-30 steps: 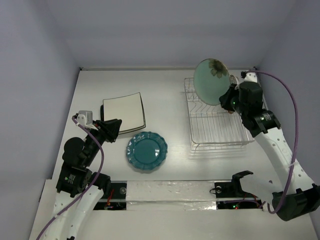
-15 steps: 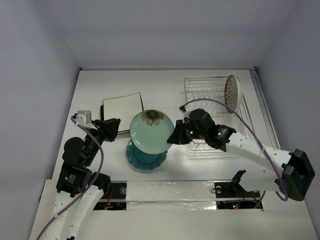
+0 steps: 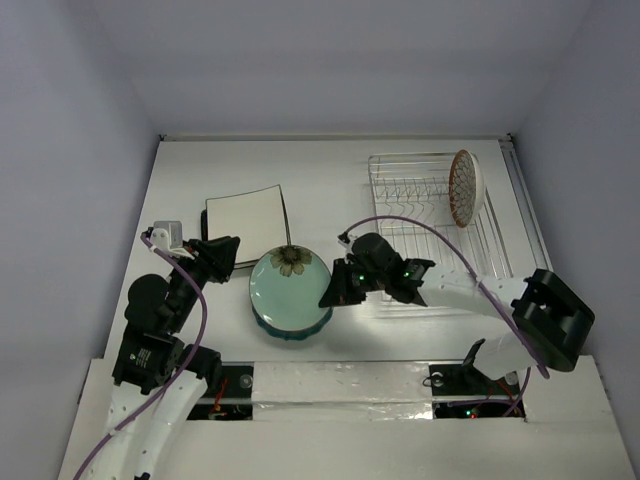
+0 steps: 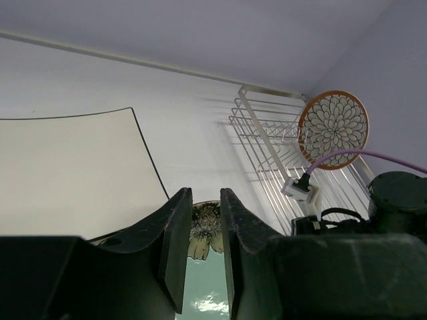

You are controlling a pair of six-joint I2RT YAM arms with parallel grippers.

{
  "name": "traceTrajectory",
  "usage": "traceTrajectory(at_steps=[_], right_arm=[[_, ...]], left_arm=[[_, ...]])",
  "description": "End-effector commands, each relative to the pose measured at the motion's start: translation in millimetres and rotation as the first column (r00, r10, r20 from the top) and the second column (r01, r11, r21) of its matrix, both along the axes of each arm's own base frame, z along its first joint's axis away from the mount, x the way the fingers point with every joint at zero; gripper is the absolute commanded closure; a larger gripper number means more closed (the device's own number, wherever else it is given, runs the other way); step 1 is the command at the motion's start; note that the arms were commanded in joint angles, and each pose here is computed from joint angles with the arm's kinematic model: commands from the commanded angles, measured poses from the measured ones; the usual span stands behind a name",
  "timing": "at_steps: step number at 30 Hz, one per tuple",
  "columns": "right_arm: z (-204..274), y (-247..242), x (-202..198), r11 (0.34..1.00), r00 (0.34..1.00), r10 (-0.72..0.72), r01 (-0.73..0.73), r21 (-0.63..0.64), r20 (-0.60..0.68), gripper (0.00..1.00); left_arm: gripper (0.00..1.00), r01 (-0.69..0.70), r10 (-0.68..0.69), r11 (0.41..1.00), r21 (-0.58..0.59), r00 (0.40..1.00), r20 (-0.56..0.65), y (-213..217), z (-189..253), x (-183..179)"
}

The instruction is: Unload the plates from the dish rack

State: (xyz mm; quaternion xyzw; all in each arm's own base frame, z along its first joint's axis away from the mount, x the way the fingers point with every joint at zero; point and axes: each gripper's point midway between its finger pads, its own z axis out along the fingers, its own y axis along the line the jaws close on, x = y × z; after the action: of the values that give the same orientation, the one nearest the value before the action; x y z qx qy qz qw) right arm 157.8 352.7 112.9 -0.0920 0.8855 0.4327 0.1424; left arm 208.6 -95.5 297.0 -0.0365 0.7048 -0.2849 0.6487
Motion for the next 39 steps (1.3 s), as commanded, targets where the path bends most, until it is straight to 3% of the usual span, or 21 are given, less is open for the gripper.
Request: traceTrajectory(at_steps=[1, 21, 28, 39], right_arm=[[51, 30, 5, 0.976, 0.995, 0.049, -0.067, 0.207, 0.091, 1.0], [0, 23, -7, 0.99, 0.996, 0.094, -0.093, 0.108, -0.004, 0.99], [-8, 21, -5, 0.994, 0.996, 0.086, -0.085, 0.073, -0.008, 0.76], [-32, 3, -5, 0.997, 0.998, 0.06, -0.06, -0.046, -0.011, 0.63]], left_arm=[[0.79, 0.001, -0.001, 1.0, -0.005, 0.999, 0.05, 1, 15, -1], [0.78, 0.015, -0.015, 1.0, -0.008, 0.998, 0.057, -1, 16, -4], [0.78, 0.015, -0.015, 1.0, -0.009, 0.998, 0.06, -1, 17, -4], [0.78, 0.02, -0.019, 1.0, -0.01, 0.998, 0.066, -1, 18, -6]])
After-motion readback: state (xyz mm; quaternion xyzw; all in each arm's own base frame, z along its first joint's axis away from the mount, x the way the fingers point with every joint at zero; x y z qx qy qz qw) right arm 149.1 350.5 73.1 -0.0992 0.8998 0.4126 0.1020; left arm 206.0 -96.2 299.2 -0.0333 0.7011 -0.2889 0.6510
